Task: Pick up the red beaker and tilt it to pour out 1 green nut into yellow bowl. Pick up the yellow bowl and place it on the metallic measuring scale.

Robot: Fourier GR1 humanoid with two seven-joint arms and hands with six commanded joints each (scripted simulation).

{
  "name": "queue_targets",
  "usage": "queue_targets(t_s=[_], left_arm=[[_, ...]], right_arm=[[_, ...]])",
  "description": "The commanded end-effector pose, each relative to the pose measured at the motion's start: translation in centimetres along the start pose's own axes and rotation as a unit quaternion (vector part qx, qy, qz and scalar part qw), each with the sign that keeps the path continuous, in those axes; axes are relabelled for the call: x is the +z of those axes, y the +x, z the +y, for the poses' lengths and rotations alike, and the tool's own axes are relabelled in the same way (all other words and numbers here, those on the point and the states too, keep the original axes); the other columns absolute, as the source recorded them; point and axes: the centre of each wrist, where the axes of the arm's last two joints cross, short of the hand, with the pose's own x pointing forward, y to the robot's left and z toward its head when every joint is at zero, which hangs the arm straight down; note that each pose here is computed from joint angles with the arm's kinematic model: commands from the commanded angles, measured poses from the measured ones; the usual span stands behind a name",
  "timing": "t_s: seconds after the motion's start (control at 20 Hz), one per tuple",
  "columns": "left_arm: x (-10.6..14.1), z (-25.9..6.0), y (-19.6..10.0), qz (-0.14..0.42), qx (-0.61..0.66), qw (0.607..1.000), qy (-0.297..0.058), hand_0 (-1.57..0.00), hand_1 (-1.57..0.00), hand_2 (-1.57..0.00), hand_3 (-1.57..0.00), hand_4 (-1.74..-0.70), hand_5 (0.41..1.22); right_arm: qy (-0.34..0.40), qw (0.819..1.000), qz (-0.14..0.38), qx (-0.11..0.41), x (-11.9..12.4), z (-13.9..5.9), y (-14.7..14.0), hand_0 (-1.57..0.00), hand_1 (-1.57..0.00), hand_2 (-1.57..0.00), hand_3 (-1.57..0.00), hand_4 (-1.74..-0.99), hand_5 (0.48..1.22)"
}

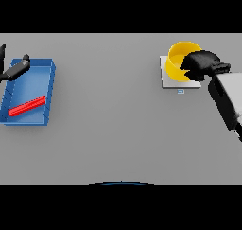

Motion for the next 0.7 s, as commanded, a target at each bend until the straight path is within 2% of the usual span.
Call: queue_targets(t_s=[0.0,0.1,0.2,0.25,0.3,0.35,0.45,0.55,0.65], left_arm=[[0.22,-0.05,0.3,0.0,-0.002,1.0,-0.002,0.0,0.0,0.0,0.0,-0.81,0.728],[0.11,-0.24,0.4,0.003,0.001,1.0,-0.005,0.0,0.0,0.0,0.0,-0.81,0.734],[-0.18,-0.18,0.59,0.003,-0.001,1.0,-0.004,0.0,0.0,0.0,0.0,-0.81,0.74],[-0.1,-0.32,0.72,0.001,-0.002,1.0,-0.005,0.0,0.0,0.0,0.0,-0.81,0.745],[0.07,-0.49,0.94,0.001,-0.003,1.0,-0.006,0.0,0.0,0.0,0.0,-0.81,0.745],[-0.11,-0.54,0.75,0.008,-0.001,1.0,-0.008,0.0,0.0,0.0,0.0,-0.81,0.744],[-0.37,-0.37,0.51,0.013,0.001,1.0,-0.006,0.0,0.0,0.0,0.0,-0.81,0.745],[-0.39,-0.64,0.77,0.009,-0.003,1.0,-0.009,0.0,0.0,0.0,0.0,-0.81,0.74],[-0.63,-0.44,0.42,0.005,-0.004,1.0,-0.009,0.0,0.0,0.0,0.0,-0.81,0.739]], right_arm=[[-0.003,1.0,-0.001,0.002,-0.08,-0.21,0.15,-1.57,-1.48,-1.57,-1.51,-1.727,1.221],[-0.001,1.0,-0.009,-0.001,-0.3,-0.19,-0.06,-1.55,-1.42,-1.57,-1.48,-1.721,1.221],[0.005,1.0,-0.006,-0.008,-0.53,-0.07,0.01,-1.54,-1.41,-1.57,-1.17,-1.728,1.221],[0.01,1.0,-0.001,-0.017,-0.68,-0.02,-0.07,-1.54,-1.44,-1.5,-1.02,-1.659,1.221],[0.012,1.0,0.007,-0.022,-0.78,-0.04,-0.3,-1.52,-1.35,-1.35,-0.91,-1.596,1.134],[0.015,1.0,0.011,-0.025,-0.85,-0.07,0.0,-1.22,-1.08,-1.13,-0.82,-1.548,1.053],[0.021,0.999,-0.001,-0.029,-0.58,-0.37,-0.59,-0.78,-0.69,-0.81,-0.71,-1.47,0.928],[0.029,0.999,-0.001,-0.03,-0.9,-0.31,-0.36,-0.5,-0.44,-0.6,-0.64,-1.425,0.851],[0.033,0.999,-0.004,-0.03,-0.94,-0.01,-0.73,-0.32,-0.28,-0.45,-0.57,-1.397,0.799]])
